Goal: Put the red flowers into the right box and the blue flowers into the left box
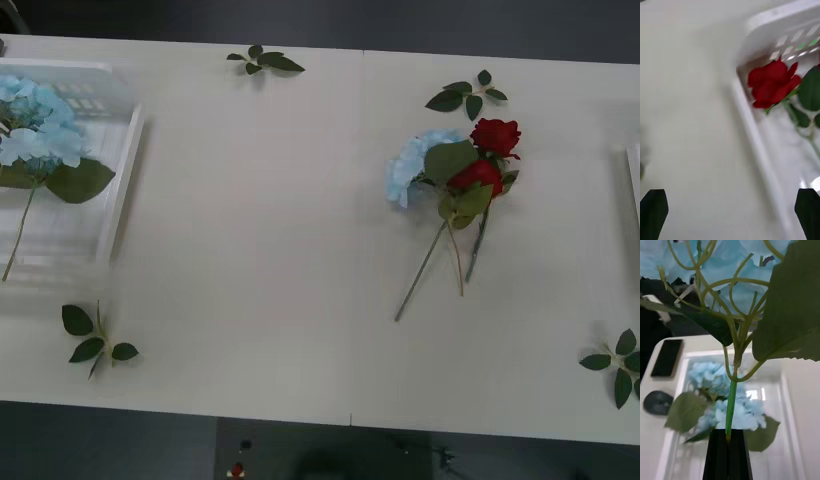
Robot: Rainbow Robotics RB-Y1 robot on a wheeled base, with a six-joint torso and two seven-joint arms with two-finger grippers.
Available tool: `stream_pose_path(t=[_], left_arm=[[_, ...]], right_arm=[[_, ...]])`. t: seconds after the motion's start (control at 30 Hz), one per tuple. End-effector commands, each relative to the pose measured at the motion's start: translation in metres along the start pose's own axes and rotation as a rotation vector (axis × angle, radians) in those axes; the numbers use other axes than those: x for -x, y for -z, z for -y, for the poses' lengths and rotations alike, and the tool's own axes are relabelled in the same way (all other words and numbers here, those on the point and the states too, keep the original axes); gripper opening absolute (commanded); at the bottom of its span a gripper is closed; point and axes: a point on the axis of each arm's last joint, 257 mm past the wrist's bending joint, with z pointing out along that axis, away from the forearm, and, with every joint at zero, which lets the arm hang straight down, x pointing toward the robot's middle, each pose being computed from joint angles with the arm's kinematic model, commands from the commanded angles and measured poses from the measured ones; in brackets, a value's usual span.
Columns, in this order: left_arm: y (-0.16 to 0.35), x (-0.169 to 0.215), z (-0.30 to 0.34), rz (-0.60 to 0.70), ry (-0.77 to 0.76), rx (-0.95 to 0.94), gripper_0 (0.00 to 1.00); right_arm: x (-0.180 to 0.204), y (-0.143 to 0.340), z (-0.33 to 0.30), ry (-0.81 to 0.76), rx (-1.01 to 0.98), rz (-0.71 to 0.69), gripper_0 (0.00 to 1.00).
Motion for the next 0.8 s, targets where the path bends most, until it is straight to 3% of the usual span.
stream_pose_path(t=[0.03, 0.17, 0.2, 0.27, 0.43, 0.8], left_arm=[[0.008, -0.003, -0.020, -0.017, -0.068, 0.030, 0.00], [0.006, -0.009, -0.034, -0.031, -0.090, 0.042, 0.04], [0.006, -0.010, -0.034, -0.031, -0.091, 0.042, 0.18], [0.005, -0.010, -0.031, -0.033, -0.091, 0.034, 0.57], [-0.001, -0.009, -0.018, -0.031, -0.097, 0.006, 0.81], [-0.009, 0.008, 0.107, -0.049, -0.223, -0.247, 0.84]], right_arm=[[-0.020, -0.001, -0.051, -0.012, 0.032, 0.007, 1.00], [-0.044, -0.011, -0.082, -0.057, 0.033, 0.007, 1.00], [-0.049, -0.014, -0.087, -0.064, 0.034, 0.007, 1.00], [-0.056, -0.022, -0.096, -0.081, 0.025, 0.023, 1.00], [-0.062, -0.036, -0.105, -0.106, -0.013, 0.068, 1.00], [-0.055, -0.062, -0.115, -0.109, -0.054, 0.073, 1.00]])
